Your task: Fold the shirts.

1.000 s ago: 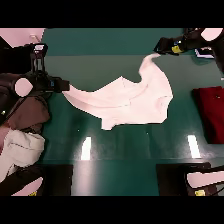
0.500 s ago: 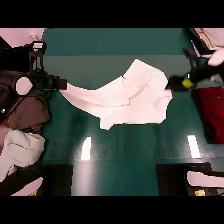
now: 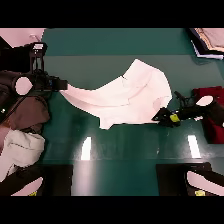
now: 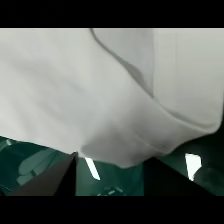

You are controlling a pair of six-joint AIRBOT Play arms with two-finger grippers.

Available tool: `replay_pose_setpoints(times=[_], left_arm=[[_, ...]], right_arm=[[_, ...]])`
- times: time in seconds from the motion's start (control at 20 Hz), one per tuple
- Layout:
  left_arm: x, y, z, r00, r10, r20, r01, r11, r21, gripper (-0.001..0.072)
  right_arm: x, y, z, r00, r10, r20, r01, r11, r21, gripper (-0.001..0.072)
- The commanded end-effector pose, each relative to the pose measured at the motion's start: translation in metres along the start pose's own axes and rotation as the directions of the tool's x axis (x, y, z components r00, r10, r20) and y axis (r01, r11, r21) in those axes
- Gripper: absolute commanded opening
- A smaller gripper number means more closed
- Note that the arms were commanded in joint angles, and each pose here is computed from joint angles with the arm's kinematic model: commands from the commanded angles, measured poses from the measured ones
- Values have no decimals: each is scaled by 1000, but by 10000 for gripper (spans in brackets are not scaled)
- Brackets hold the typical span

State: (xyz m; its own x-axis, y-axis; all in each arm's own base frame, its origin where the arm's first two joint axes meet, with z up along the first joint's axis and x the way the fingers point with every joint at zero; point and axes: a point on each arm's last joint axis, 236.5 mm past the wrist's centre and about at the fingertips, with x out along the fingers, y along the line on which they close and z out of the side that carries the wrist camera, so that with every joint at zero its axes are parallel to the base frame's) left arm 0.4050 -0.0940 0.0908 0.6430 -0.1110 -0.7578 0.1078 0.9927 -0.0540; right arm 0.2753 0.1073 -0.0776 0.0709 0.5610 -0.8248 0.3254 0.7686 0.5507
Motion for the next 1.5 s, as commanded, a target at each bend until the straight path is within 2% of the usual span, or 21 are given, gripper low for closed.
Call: replay_pose_setpoints(times=[0.0, 0.1, 0.2, 0.35, 0.45, 0.55, 0.7, 0.85, 1.0, 1.1, 1.15, 1.2, 1.25, 1.3, 1.45], left_arm=[[-1, 2, -5, 1000, 7, -22, -7, 1000, 2, 25], [-5, 6, -3, 999, 24, -25, -24, 1000, 13, 25], [-19, 14, 2, 998, 62, -34, -60, 997, 54, 24], [-43, 27, -1, 992, 112, -65, -105, 990, 96, 24], [-44, 21, -41, 976, 82, -203, -69, 995, 68, 25], [-34, -2, -90, 946, -25, -324, 25, 1000, -2, 25], [-28, -52, -138, 887, -250, -388, 191, 964, -184, 25], [-30, -84, -155, 834, -393, -388, 294, 911, -291, 25], [-19, -86, -161, 839, -407, -361, 303, 901, -310, 25], [-10, -83, -149, 866, -398, -302, 304, 899, -316, 26], [-9, -83, -141, 877, -396, -272, 308, 898, -314, 53], [-8, -83, -135, 883, -396, -254, 312, 897, -314, 313], [-10, -83, -131, 885, -396, -243, 317, 897, -309, 426], [-13, -84, -126, 886, -398, -240, 325, 899, -293, 426], [-30, -75, -111, 897, -351, -268, 314, 934, -172, 426]], right_arm=[[12, 7, 16, 994, 19, 106, -20, 1000, 8, 275], [7, 16, 24, 992, 18, 126, -12, 999, -43, 31], [-12, 19, 31, 993, -31, 117, 46, 990, -130, 28], [-67, 3, 40, 979, -188, 84, 203, 951, -234, 27], [-108, -7, 48, 955, -280, 96, 295, 920, -256, 28], [-137, -5, 56, 940, -313, 133, 338, 904, -263, 28], [-166, 21, 77, 928, -286, 241, 350, 889, -295, 28], [-200, 64, 112, 880, -207, 427, 370, 864, -341, 28], [-225, 111, 137, 815, -105, 570, 384, 835, -395, 28], [-220, 127, 142, 816, -85, 571, 382, 821, -423, 28], [-211, 129, 143, 830, -91, 550, 377, 818, -435, 32], [-202, 129, 144, 845, -102, 525, 373, 815, -443, 109], [-193, 127, 144, 862, -114, 494, 365, 816, -449, 340], [-184, 124, 142, 879, -129, 460, 356, 818, -451, 463], [-176, 113, 132, 904, -170, 392, 350, 822, -450, 461]])
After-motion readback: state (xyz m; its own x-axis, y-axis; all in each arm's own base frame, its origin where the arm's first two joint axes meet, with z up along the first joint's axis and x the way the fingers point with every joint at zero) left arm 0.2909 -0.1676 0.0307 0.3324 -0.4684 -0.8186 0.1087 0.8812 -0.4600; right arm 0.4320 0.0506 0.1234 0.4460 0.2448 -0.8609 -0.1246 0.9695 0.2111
